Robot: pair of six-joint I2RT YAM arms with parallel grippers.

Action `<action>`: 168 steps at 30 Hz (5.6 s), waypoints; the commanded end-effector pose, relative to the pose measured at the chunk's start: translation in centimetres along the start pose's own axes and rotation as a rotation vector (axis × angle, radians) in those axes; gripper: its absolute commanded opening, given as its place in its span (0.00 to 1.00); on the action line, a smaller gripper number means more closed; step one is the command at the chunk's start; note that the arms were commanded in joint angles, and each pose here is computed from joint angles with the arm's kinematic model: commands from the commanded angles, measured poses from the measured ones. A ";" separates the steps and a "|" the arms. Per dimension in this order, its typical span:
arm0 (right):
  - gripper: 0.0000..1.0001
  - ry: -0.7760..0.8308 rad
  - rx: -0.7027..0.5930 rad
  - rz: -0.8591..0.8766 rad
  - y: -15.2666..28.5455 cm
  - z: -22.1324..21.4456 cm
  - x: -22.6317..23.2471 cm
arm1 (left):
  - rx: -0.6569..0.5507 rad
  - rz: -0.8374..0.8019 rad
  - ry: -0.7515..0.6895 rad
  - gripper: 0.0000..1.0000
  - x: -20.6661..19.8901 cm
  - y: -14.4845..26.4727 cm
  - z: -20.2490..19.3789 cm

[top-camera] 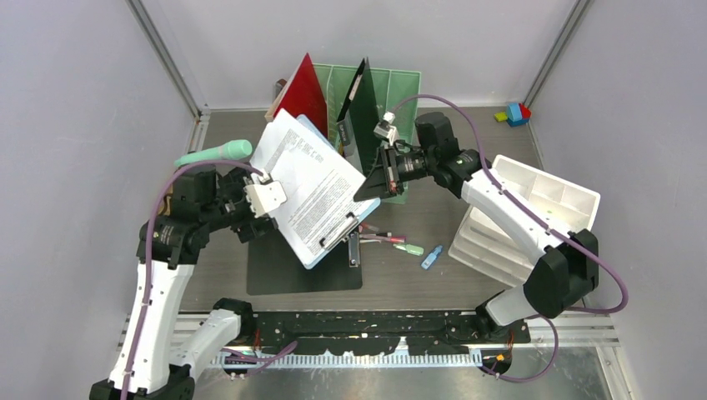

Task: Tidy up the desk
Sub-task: Pick up the folder from the center of the board, then place the folder in the storage box.

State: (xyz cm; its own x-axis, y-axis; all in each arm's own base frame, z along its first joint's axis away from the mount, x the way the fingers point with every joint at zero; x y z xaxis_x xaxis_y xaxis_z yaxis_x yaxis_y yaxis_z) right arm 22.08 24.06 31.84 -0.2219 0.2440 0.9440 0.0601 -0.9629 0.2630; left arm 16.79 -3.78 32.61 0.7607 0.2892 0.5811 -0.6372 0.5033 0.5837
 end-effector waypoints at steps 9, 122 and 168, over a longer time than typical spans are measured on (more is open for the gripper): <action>0.00 0.132 -0.081 0.123 4.4 -0.7 5.1 | -0.022 0.121 -0.175 0.96 3.6 2.0 2.1; 0.68 0.102 -0.489 0.186 14.3 4.4 8.5 | -0.476 0.801 -0.829 0.00 13.0 4.1 15.8; 0.68 0.069 -0.802 -0.089 21.1 5.3 2.9 | -0.866 0.399 0.749 0.00 20.6 -0.8 27.0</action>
State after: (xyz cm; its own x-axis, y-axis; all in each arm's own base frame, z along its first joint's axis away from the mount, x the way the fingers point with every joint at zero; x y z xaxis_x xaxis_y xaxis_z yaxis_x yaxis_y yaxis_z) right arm 28.65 5.45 40.16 -0.1963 0.3103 0.9302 -0.6449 -0.7554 0.1159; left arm 30.36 -19.20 56.61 0.5771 0.8158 0.0386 -0.8021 0.5750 -0.1616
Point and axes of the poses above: each gripper's point midway between its finger pads, its own y axis back along the fingers, its own x axis along the line the jaws close on, z = x × y, the point moved 8 cm from there along y, back along the fingers, and after that the axes turned 9 degrees about -y, right-handed, at the moved point
